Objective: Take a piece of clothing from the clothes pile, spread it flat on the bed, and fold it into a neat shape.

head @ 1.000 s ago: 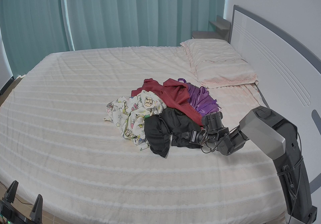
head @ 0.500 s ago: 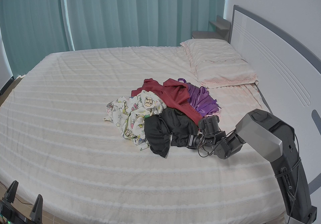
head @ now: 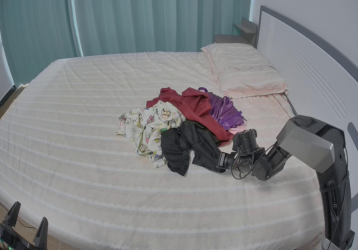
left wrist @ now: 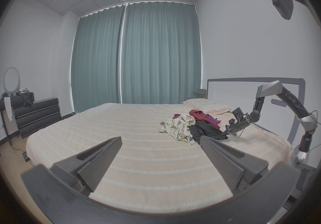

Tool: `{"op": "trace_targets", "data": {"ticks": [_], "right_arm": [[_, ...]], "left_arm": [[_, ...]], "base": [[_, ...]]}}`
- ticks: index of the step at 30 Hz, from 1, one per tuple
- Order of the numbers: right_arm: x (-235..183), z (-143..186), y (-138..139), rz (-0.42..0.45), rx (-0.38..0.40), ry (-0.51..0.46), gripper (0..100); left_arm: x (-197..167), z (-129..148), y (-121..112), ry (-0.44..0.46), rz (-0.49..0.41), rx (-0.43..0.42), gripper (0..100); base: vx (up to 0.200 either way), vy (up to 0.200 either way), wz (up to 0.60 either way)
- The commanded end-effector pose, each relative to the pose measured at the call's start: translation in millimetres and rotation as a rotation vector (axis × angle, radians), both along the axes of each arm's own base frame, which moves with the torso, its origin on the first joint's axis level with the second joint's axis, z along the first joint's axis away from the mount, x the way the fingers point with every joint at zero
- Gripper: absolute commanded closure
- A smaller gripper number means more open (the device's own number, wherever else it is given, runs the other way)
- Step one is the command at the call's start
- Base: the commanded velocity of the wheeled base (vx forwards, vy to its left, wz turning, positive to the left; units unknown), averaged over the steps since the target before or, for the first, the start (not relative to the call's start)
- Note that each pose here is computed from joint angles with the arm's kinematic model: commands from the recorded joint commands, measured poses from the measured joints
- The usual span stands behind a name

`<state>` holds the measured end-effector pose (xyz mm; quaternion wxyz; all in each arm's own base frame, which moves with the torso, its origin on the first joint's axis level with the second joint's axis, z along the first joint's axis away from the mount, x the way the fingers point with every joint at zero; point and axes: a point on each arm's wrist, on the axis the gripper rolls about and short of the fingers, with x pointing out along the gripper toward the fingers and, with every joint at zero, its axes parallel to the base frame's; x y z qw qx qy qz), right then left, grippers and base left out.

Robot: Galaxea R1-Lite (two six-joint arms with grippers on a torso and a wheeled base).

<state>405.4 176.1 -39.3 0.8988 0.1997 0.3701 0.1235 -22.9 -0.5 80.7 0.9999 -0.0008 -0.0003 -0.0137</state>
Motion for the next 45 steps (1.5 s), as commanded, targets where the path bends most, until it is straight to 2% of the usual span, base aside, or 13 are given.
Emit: {"op": "trace_targets", "data": {"ticks": [1, 8, 9, 10, 12, 16, 18, 22, 23, 27, 37, 41, 45], "right_arm": [[-55, 55, -20, 0.049, 0.121, -0.038, 100], [-87, 70, -34, 0.055, 0.142, -0.076, 100], [-96, 76, -37, 0.059, 0.148, -0.084, 100], [-99, 78, -37, 0.058, 0.153, -0.086, 100], [-104, 84, -38, 0.055, 0.175, -0.101, 100], [-109, 90, -37, 0.043, 0.212, -0.111, 100], [-116, 88, -36, 0.044, 0.226, -0.11, 100], [-121, 89, -35, 0.054, 0.236, -0.132, 100], [-124, 90, -33, 0.064, 0.241, -0.14, 100], [-125, 89, -31, 0.068, 0.241, -0.138, 100], [-127, 92, -31, 0.073, 0.243, -0.143, 100], [-127, 91, -31, 0.075, 0.243, -0.141, 100], [-127, 90, -30, 0.075, 0.244, -0.137, 100]], "left_arm": [[0, -5, -1, -0.002, -0.023, 0.0, 0], [0, -3, -1, -0.012, -0.043, 0.008, 0], [-5, 34, -2, -0.1, -0.079, -0.032, 0], [-4, 50, -2, -0.096, -0.097, -0.063, 0], [9, 61, -2, -0.001, -0.136, -0.129, 0], [28, 62, -5, 0.136, -0.257, -0.128, 0], [46, 61, -8, 0.261, -0.338, -0.142, 0], [66, 61, -11, 0.359, -0.404, -0.133, 0], [81, 59, -15, 0.43, -0.45, -0.133, 0], [106, 49, -25, 0.568, -0.503, -0.134, 0], [177, 25, -47, 0.797, -0.498, -0.159, 0], [212, 25, -63, 0.821, -0.445, -0.331, 0], [238, 22, -85, 0.865, -0.375, -0.418, 0]], "base": [[0.0, 0.0, 0.0], [0.0, 0.0, 0.0], [0.0, 0.0, 0.0], [0.0, 0.0, 0.0], [0.0, 0.0, 0.0], [0.0, 0.0, 0.0], [0.0, 0.0, 0.0], [0.0, 0.0, 0.0], [0.0, 0.0, 0.0], [0.0, 0.0, 0.0], [0.0, 0.0, 0.0], [0.0, 0.0, 0.0], [0.0, 0.0, 0.0]]}}
